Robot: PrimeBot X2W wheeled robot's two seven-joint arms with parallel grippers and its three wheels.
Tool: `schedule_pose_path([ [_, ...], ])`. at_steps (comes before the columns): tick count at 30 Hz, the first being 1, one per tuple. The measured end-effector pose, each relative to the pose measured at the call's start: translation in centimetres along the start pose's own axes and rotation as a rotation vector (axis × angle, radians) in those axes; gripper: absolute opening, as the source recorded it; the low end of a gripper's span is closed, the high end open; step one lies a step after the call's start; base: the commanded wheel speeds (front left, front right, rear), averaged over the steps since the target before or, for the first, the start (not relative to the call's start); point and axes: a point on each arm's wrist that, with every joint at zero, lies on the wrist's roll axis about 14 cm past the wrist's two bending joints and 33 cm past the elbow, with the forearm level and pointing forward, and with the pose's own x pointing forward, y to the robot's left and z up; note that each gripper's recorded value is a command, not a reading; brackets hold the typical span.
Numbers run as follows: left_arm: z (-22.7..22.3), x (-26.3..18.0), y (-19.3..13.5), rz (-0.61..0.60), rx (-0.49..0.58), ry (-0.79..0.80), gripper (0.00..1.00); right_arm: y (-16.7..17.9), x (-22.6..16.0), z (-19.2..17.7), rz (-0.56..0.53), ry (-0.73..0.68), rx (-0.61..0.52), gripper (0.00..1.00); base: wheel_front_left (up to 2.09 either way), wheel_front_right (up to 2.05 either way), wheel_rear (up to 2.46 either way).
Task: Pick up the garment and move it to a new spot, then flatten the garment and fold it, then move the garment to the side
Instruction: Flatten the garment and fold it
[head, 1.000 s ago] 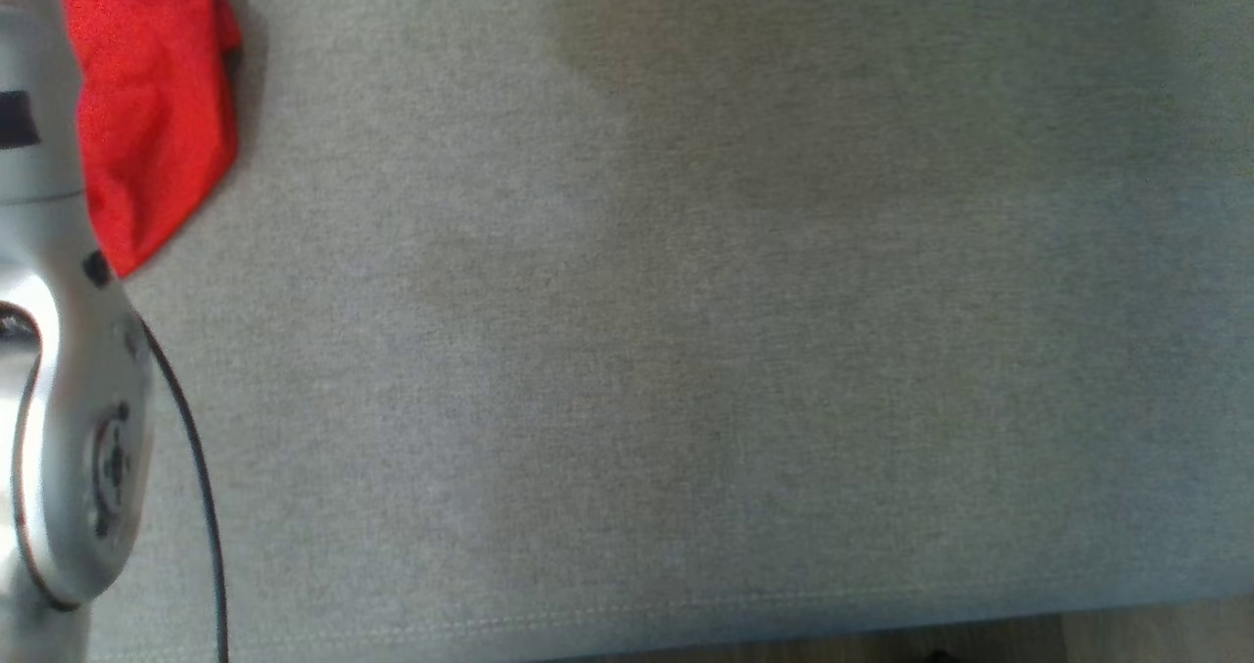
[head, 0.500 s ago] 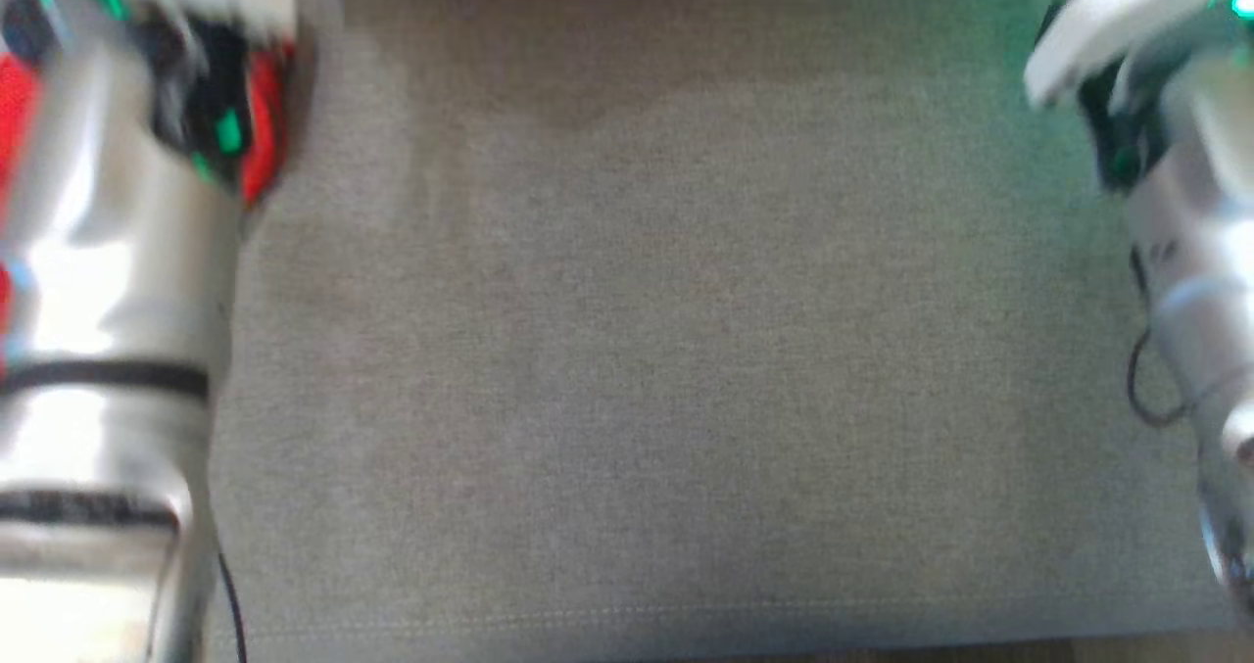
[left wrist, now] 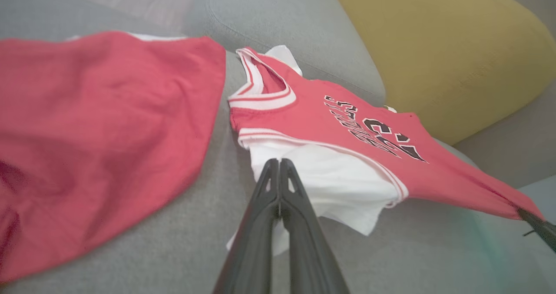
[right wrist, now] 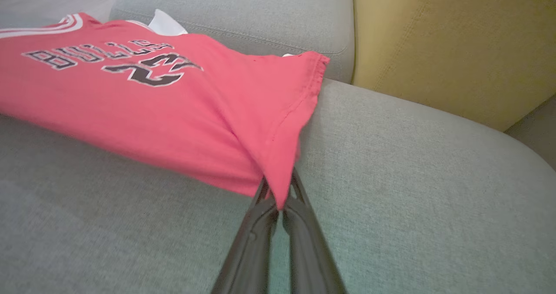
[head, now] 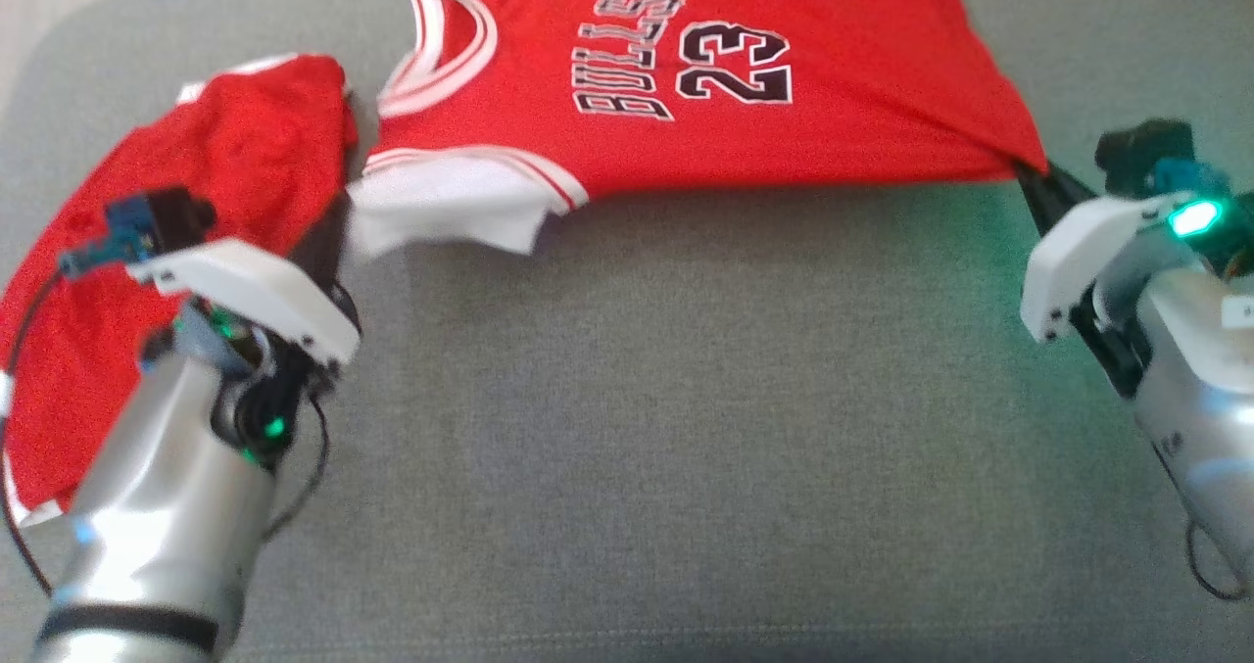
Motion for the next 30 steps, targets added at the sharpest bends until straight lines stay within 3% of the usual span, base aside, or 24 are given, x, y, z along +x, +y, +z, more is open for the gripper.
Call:
schedule_pose_path([
  [2,-0.7,-1.1,-0.8,-0.029,-0.065,0.027,0.00,-0.1,-0.9,-0.2,0.006,0.002,-0.032,0.00,0.00,0.00,0.00],
  [13,-2.9,-6.0,-1.9,-0.121,-0.109,0.152,0.00,-0.8,-4.1,-2.1,0.021,0.083,-0.080,0.00,0.00,0.00,0.00],
  [30,-5.2,-11.8,-3.9,-0.218,-0.111,0.314,0.00,0.1,-9.3,-5.4,0.115,0.232,-0.072,0.00,0.00,0.00,0.00],
])
